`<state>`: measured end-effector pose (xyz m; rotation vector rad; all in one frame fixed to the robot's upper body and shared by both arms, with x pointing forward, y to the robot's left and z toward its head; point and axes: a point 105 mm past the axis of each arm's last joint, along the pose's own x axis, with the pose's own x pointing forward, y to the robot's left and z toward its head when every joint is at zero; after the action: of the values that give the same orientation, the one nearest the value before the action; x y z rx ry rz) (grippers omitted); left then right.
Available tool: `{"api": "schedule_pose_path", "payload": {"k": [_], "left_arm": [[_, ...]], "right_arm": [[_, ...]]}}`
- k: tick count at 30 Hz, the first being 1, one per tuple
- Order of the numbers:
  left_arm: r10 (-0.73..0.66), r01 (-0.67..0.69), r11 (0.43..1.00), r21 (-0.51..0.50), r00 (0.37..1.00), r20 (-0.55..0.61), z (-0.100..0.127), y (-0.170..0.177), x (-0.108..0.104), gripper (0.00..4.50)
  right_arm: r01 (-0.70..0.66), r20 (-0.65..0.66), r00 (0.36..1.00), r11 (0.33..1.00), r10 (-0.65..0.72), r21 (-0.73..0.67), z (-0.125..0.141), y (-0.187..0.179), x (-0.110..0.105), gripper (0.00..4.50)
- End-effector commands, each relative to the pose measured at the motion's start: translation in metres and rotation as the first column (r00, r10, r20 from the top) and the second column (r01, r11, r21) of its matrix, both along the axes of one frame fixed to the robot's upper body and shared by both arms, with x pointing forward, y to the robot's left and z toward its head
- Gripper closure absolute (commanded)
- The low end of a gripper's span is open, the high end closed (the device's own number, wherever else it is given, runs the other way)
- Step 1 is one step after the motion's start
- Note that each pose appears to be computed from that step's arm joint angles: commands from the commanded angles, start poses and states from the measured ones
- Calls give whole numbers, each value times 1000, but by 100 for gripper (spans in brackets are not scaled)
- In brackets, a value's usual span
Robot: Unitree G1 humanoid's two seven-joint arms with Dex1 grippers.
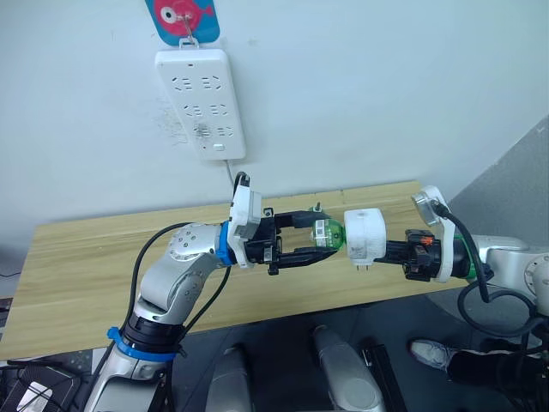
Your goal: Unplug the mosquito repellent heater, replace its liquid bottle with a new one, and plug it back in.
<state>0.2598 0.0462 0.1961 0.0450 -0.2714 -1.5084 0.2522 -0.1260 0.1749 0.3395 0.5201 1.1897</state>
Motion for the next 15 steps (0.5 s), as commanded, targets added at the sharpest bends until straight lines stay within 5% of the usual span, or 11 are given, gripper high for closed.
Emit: {"api": "schedule_pose_path", "payload": {"k": [1, 4, 15], "left_arm": [[99, -99, 995, 16, 995, 4, -4, 5, 11, 217], [96, -96, 995, 14, 995, 3, -3, 5, 10, 217], [100, -101, 995, 15, 994, 42, -2, 6, 8, 217]], "right_arm": [[-109, 35, 994, 993, 107, 36, 9, 14, -17, 450], [-62, 59, 996, 998, 62, 1, 5, 10, -9, 450], [123, 223, 971, 981, -88, -151, -13, -21, 30, 82]]}}
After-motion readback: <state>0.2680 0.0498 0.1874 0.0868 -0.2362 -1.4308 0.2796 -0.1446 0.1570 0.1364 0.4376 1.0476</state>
